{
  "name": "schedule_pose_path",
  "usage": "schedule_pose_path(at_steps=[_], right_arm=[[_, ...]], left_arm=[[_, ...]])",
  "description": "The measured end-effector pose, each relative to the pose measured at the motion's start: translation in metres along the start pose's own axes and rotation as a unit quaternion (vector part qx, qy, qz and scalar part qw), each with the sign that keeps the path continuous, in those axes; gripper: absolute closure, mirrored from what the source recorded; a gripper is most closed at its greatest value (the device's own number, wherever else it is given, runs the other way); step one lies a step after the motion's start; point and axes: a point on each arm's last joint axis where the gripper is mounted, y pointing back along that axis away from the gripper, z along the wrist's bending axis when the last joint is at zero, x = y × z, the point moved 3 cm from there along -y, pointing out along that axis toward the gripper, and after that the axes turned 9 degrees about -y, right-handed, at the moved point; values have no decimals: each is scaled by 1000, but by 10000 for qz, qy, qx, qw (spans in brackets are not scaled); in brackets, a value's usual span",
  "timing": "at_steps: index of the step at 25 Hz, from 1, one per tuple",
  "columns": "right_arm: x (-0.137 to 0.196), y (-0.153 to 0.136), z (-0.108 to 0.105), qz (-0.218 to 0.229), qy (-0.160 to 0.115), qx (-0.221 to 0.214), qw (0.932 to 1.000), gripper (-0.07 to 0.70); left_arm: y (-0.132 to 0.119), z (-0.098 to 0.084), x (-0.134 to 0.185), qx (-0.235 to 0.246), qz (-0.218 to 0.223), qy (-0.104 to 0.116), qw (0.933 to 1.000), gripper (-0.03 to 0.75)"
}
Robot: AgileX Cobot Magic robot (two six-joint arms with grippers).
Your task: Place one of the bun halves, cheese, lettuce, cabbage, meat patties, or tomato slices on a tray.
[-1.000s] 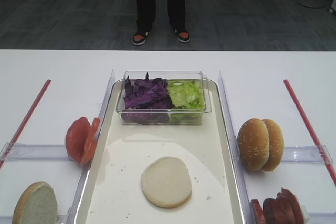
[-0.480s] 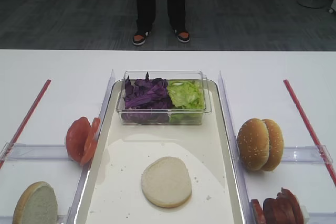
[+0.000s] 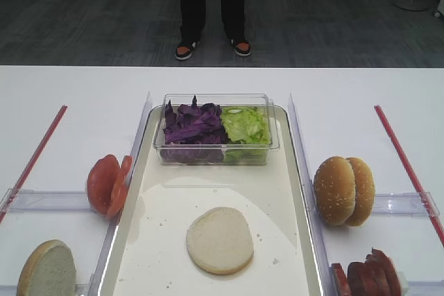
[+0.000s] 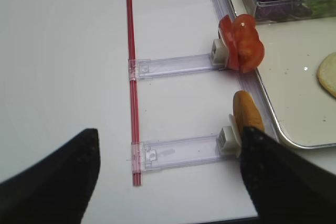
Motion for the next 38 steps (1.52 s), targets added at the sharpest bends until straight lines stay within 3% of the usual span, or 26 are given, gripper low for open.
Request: schedule_pose_path(at_steps=[3,6,11,17,23,38], right_arm=[[0,0,0,0,0,0,10000,-62],[0,0,0,0,9,0,10000,-62],[0,0,0,0,9,0,10000,-62],[0,0,1,6,-5,-28,10000,-62],[0,0,1,6,-15,-28,10000,-62],[0,0,1,-4,-6,-30,10000,-62]], left_arm=[[0,0,0,8,-7,-35,10000,193],[0,-5,-1,222,-51,-319,9992,193],[0,-8,-1,318,-65,-389,9987,193],[0,-8,-1,329,-67,-385,9987,193],[-1,-5,-1,188,-44,-153,9997,193],[-1,-4,-1,161,-40,-117,9998,193]])
